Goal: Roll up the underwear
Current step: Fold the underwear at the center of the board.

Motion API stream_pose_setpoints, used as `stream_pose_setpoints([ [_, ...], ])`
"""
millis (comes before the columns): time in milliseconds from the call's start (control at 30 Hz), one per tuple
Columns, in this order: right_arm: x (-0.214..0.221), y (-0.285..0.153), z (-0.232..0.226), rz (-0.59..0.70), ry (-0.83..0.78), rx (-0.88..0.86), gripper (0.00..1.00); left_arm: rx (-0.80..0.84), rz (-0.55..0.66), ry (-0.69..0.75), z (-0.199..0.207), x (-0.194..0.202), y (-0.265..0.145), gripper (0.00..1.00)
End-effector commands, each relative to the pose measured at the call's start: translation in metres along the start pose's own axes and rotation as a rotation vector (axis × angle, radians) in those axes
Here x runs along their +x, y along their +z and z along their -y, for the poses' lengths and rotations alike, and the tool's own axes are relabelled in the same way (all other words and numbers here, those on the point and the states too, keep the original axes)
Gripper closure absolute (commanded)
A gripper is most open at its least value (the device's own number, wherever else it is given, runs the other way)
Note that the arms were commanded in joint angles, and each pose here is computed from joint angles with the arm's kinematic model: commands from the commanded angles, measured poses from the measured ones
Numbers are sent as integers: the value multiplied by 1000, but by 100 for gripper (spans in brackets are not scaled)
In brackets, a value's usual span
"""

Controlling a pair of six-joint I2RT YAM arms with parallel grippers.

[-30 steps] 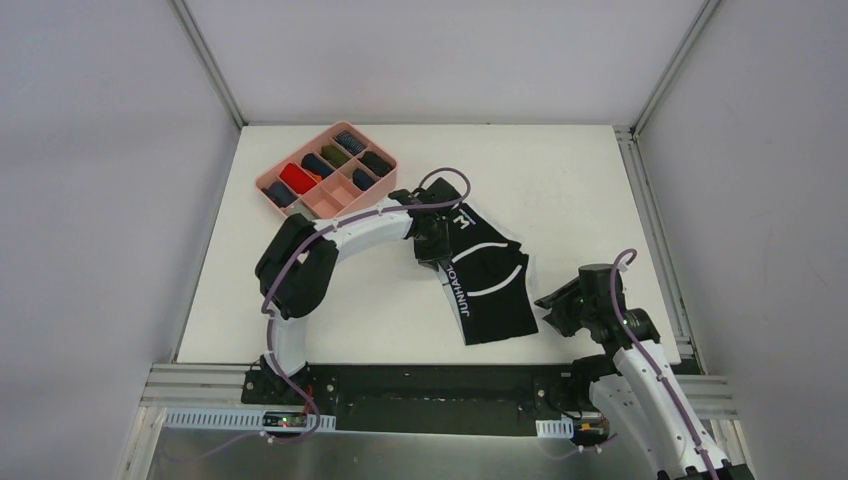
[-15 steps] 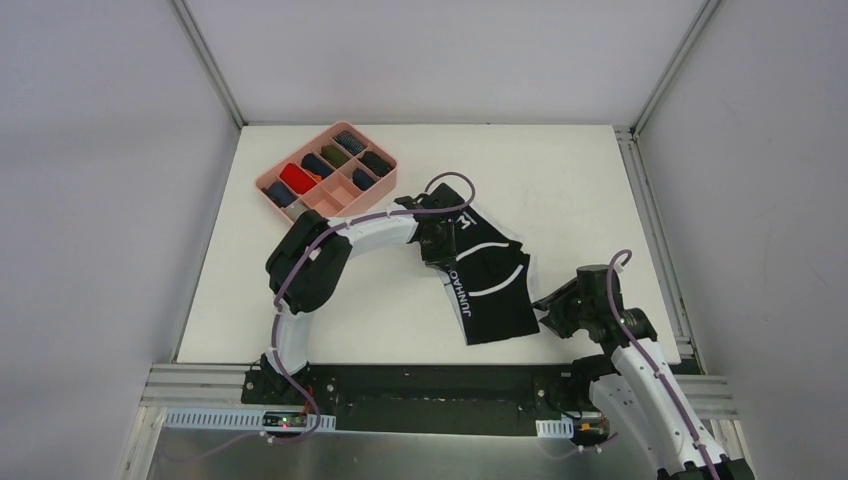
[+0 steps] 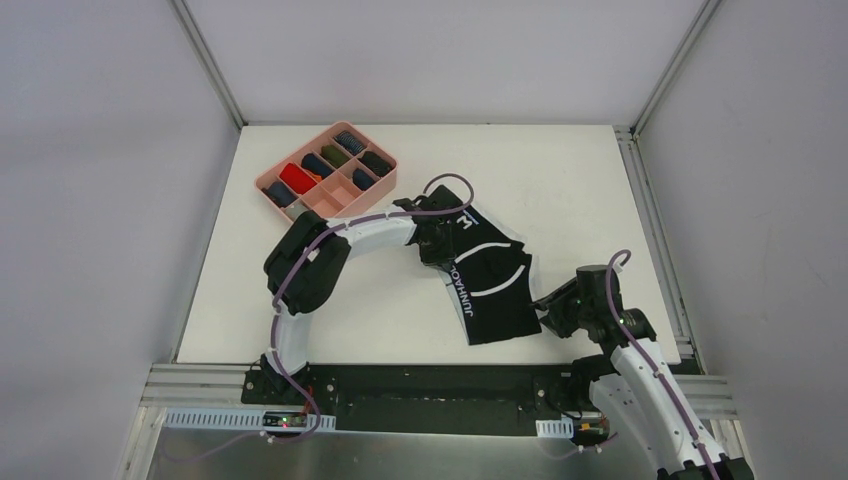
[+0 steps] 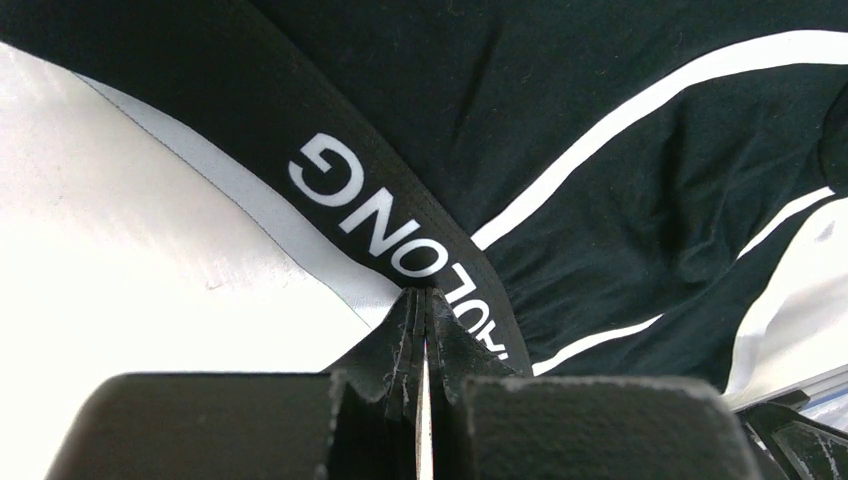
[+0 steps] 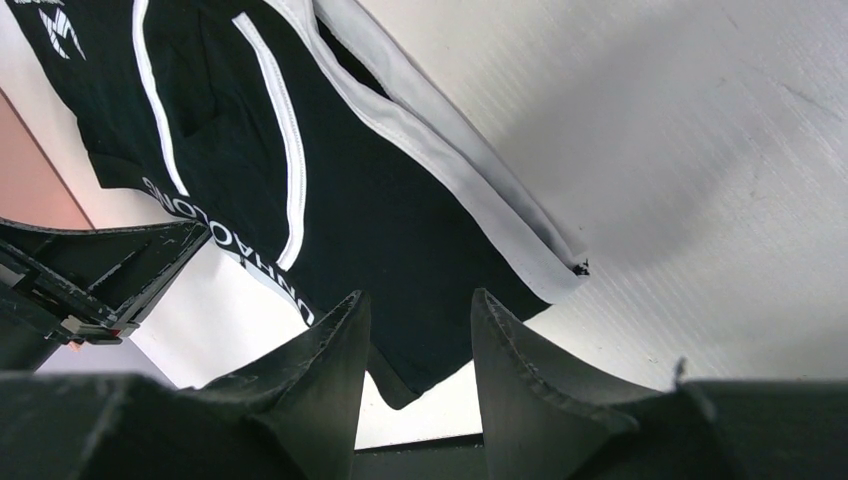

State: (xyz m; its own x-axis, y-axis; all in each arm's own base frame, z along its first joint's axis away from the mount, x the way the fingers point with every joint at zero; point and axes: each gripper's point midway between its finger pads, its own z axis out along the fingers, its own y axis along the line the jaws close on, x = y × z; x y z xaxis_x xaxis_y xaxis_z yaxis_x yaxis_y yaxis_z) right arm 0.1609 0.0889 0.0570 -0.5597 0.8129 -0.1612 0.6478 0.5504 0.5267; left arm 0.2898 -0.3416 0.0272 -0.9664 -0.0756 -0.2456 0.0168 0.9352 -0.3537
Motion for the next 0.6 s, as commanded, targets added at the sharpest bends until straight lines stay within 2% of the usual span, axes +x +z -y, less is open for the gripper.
stream_pose_setpoints([
  [0,0,0,-3,-4,1,-17,56,3,30,2,-2,0,-21,100],
  [100,1,1,-2,-7,2,-18,56,15,12,-20,0,5,-21,100],
  [133,1,2,-3,-8,4,-18,56,16,8,-25,1,5,-20,88],
  [200,1,2,-4,-10,5,-21,56,19,-2,-26,2,6,-16,78],
  [567,2,2,-5,-18,1,-23,56,17,-27,-25,5,6,-3,74],
])
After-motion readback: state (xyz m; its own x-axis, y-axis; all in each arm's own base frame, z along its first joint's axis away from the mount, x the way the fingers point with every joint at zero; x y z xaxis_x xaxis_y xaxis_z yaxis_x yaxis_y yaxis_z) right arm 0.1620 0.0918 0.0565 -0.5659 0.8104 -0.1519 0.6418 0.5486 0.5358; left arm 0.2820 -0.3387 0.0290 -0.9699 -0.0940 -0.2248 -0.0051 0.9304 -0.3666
